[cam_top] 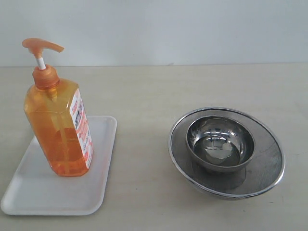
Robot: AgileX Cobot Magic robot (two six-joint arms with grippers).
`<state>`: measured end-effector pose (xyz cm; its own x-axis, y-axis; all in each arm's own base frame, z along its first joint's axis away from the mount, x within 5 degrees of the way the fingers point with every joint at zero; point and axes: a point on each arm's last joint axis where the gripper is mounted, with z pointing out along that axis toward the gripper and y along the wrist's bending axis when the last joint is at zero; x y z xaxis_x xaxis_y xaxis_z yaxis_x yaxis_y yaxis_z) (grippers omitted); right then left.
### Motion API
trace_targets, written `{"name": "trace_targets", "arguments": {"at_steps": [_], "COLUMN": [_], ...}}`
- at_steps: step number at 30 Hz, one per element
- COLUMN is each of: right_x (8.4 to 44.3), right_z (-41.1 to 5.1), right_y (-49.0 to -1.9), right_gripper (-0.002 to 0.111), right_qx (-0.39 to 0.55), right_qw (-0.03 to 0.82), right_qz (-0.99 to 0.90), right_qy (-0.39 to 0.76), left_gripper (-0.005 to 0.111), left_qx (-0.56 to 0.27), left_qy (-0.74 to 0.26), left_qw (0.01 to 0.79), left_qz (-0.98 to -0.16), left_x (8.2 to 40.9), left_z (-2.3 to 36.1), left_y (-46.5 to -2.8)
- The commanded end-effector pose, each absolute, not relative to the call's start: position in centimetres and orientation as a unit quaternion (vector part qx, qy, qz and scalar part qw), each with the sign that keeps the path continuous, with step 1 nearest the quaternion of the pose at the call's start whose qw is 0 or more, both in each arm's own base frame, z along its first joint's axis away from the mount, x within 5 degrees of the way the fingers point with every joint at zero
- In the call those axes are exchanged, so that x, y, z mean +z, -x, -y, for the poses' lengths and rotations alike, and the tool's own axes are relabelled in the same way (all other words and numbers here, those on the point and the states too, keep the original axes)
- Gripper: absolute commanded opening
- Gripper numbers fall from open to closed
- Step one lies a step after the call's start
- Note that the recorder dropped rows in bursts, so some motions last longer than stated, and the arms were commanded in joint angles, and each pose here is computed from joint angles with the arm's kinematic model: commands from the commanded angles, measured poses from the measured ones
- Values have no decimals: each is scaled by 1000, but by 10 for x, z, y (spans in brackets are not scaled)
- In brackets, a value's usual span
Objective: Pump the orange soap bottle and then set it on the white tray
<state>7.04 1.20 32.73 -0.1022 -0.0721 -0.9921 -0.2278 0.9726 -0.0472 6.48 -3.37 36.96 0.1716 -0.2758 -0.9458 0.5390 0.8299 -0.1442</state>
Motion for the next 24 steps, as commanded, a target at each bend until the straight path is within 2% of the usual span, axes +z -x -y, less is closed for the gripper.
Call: {"name": "trace_targets", "arguments": {"at_steps": [1, 2, 5, 12, 15, 20, 24], "right_x": [328, 328, 328, 330, 332, 330, 333], "right_z": [-11, -11, -11, -12, -16, -27, -38], "right_y": [-70, -70, -70, -70, -74, -90, -103], "right_gripper": [0, 0, 0, 0, 0, 0, 0], "right_qx": [55, 55, 55, 58, 62, 66, 75], "right_qw": [664, 664, 664, 671, 678, 670, 681], "right_qz": [-738, -738, -738, -732, -723, -727, -710], "right_qy": [103, 103, 103, 107, 115, 136, 163], "left_gripper": [9, 5, 5, 5, 5, 5, 5], "left_qx": [-222, -212, -197, -152, -85, -54, -12], "left_qy": [-131, -137, -130, 4, -8, 23, 10], "left_qw": [784, 789, 797, 811, 820, 801, 793], "left_qz": [-564, -560, -556, -566, -565, -596, -609], "left_x": [373, 374, 375, 376, 377, 375, 375], "left_z": [30, 30, 28, 4, -1, -10, -14], "left_y": [-64, -64, -65, -73, -73, -75, -75]}}
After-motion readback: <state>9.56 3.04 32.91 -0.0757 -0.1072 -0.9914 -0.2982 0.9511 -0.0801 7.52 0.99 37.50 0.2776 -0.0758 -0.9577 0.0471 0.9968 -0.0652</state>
